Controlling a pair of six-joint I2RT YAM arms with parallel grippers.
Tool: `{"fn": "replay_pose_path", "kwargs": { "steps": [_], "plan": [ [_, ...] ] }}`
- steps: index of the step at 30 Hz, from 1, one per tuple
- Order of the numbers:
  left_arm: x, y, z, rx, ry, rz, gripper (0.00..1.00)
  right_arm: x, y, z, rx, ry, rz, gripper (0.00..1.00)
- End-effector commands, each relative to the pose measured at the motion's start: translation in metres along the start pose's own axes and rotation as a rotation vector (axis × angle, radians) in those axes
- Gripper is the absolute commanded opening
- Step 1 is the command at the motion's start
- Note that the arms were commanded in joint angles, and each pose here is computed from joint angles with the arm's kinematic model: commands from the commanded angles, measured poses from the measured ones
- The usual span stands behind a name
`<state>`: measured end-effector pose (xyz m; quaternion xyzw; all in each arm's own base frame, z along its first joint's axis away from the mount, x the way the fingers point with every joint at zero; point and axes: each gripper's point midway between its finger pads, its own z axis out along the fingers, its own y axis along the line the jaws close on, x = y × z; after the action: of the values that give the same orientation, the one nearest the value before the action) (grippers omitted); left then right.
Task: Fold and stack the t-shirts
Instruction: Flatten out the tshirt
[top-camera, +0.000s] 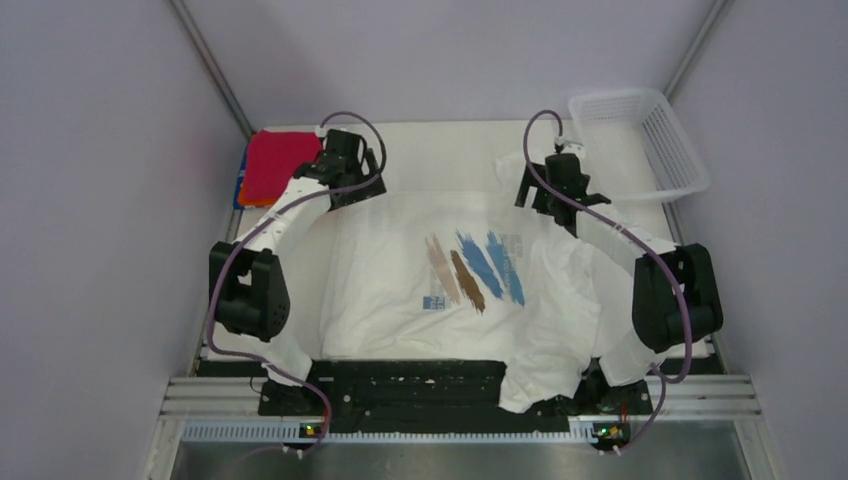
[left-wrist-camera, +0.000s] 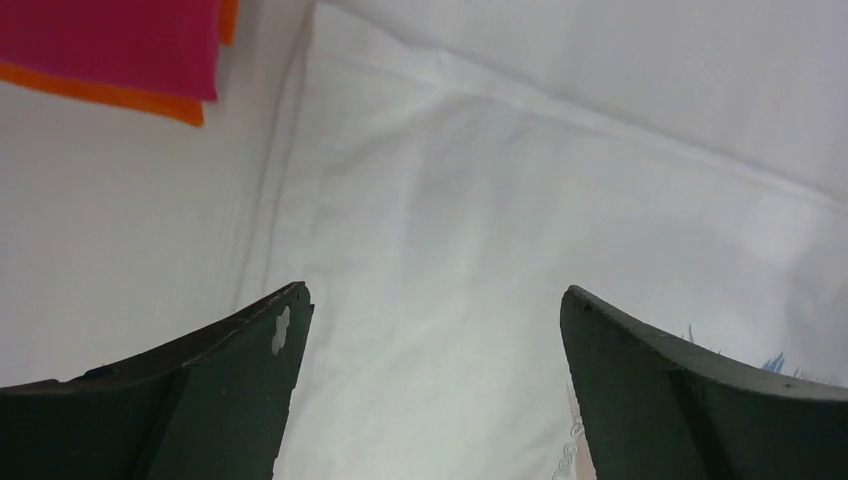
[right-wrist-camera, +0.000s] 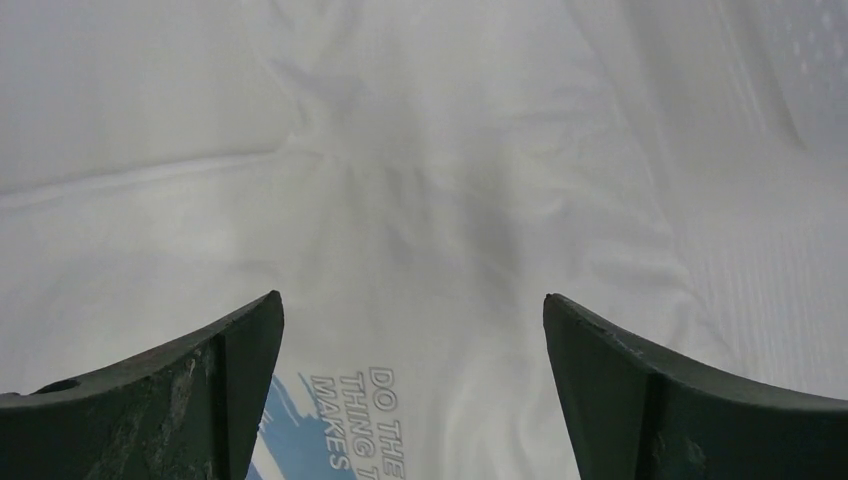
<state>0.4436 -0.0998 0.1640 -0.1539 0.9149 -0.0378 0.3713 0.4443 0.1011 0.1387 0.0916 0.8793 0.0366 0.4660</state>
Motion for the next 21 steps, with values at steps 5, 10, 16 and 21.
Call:
{"fn": "replay_pose_path", "kwargs": {
  "steps": [5,10,16,21],
  "plan": [
    [0.078,-0.010,0.031,0.080,0.209,-0.078,0.98,0.075,-0.034,0.010,0.019,0.199,0.144,0.99],
    [0.096,0.012,0.070,-0.068,0.264,-0.094,0.98,0.091,-0.032,0.034,-0.001,0.264,0.142,0.99],
    [0.096,0.026,0.111,-0.136,0.314,-0.098,0.98,0.096,-0.033,0.063,0.014,0.295,0.123,0.99],
    [0.082,0.029,0.140,-0.163,0.351,-0.102,0.97,0.094,-0.039,0.085,0.032,0.322,0.125,0.99]
  ]
}}
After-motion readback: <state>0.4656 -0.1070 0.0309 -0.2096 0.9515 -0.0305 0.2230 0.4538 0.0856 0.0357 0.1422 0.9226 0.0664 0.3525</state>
